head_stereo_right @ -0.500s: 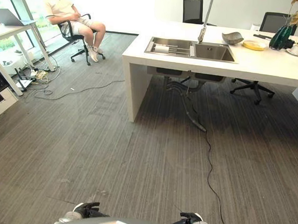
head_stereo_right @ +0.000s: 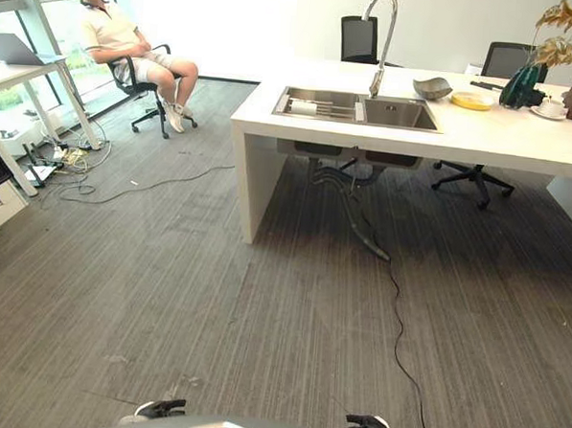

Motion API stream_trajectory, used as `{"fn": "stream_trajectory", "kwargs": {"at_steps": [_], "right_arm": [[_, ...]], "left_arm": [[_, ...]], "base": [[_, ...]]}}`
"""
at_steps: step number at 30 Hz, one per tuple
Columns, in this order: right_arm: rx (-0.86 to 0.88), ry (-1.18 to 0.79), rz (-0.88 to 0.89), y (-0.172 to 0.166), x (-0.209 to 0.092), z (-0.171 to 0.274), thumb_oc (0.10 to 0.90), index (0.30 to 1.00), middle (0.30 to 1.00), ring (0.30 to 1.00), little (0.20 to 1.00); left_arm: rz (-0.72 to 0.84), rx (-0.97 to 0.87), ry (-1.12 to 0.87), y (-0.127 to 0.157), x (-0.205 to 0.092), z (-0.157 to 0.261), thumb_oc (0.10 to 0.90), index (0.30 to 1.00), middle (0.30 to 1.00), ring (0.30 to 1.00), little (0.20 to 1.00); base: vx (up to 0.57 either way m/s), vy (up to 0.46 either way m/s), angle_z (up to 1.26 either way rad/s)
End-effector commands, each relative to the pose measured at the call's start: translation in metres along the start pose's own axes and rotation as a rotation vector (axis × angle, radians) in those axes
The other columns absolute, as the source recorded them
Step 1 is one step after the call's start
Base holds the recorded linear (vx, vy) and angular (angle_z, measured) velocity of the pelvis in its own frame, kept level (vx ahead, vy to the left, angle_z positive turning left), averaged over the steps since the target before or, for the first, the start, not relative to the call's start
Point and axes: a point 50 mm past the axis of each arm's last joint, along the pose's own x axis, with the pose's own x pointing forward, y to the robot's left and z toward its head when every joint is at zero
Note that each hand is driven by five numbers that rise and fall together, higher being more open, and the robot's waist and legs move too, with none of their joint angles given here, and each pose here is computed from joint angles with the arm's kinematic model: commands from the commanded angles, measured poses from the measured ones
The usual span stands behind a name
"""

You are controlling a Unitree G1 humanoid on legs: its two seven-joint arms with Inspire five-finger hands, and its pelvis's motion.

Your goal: Place the dishes in the dishwasher.

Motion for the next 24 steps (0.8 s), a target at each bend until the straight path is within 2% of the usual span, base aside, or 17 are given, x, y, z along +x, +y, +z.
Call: {"fn": "stream_trajectory", "kwargs": {"at_steps": [1, 10, 18, 24], "right_arm": [[0.005, 0.055, 0.050, 0.015, -0.001, -0.008, 0.800, 0.900, 0.900, 0.900, 0.900], [0.052, 0.041, 0.049, 0.012, 0.000, -0.001, 0.800, 0.900, 0.900, 0.900, 0.900], [0.096, -0.006, 0.048, 0.008, 0.001, 0.019, 0.800, 0.900, 0.900, 0.900, 0.900], [0.129, -0.125, 0.033, 0.004, 0.001, 0.058, 0.800, 0.900, 0.900, 0.900, 0.900]], "left_arm": [[-0.013, 0.041, 0.055, -0.007, 0.000, -0.002, 0.800, 0.900, 0.900, 0.900, 0.900], [-0.020, 0.055, 0.015, -0.009, 0.001, 0.014, 0.800, 0.900, 0.900, 0.900, 0.900], [-0.054, -0.038, -0.037, -0.016, 0.002, 0.036, 0.800, 0.900, 0.900, 0.900, 0.900], [-0.078, -0.176, -0.220, -0.025, -0.001, 0.095, 0.800, 0.900, 0.900, 0.900, 0.900]], "base": [[0.03, 0.049, 0.01], [0.03, 0.064, 0.01], [0.00, 0.114, -0.01], [0.10, 0.065, -0.14]]}}
